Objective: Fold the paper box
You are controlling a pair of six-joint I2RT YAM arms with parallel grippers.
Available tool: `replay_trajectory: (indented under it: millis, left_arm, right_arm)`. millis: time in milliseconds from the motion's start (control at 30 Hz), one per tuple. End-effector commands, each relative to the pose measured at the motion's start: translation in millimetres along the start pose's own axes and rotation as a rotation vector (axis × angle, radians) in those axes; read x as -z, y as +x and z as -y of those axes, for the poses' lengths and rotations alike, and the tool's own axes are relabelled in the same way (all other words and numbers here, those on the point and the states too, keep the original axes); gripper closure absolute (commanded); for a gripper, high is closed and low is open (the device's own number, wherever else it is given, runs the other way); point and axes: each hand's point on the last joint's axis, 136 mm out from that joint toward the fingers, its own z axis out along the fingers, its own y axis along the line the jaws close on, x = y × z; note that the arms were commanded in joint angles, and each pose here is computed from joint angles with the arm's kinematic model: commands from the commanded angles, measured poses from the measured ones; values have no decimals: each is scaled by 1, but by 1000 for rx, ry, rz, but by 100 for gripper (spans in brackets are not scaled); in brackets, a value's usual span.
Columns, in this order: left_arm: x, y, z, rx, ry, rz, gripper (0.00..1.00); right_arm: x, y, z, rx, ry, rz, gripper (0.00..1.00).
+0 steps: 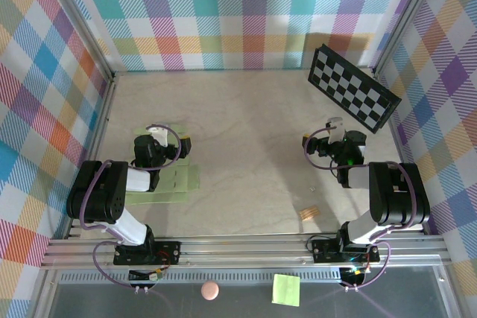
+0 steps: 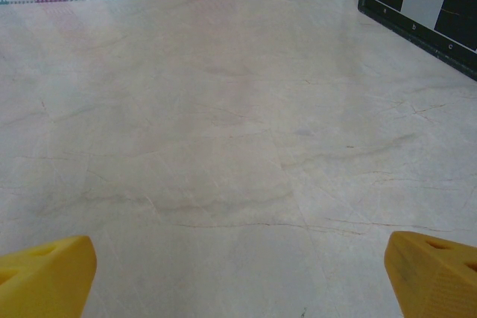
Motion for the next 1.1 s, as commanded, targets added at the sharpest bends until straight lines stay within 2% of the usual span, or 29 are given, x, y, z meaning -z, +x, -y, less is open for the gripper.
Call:
replay_trajectory:
  millis: [0, 467, 633, 833, 1000, 1067]
  left_arm:
    - [2, -6, 0, -22, 12, 33, 0]
    - [2, -9, -18, 22, -89, 32, 0]
    - [15, -24, -22, 36, -135, 52, 0]
    - [30, -43, -28, 59, -210, 53, 0]
    - [39, -55, -24, 146, -238, -2, 0]
    - [42, -52, -28, 226, -276, -49, 0]
  right_arm:
    - [2, -7, -1, 19, -8, 32, 1]
    - [2, -8, 5, 8, 28, 30, 1]
    - [10, -21, 14, -35, 97, -7, 1]
    - [24, -36, 10, -46, 106, -22, 1]
    - [32, -47, 4, -132, 95, -75, 1]
    - [35, -50, 1, -194, 89, -95, 0]
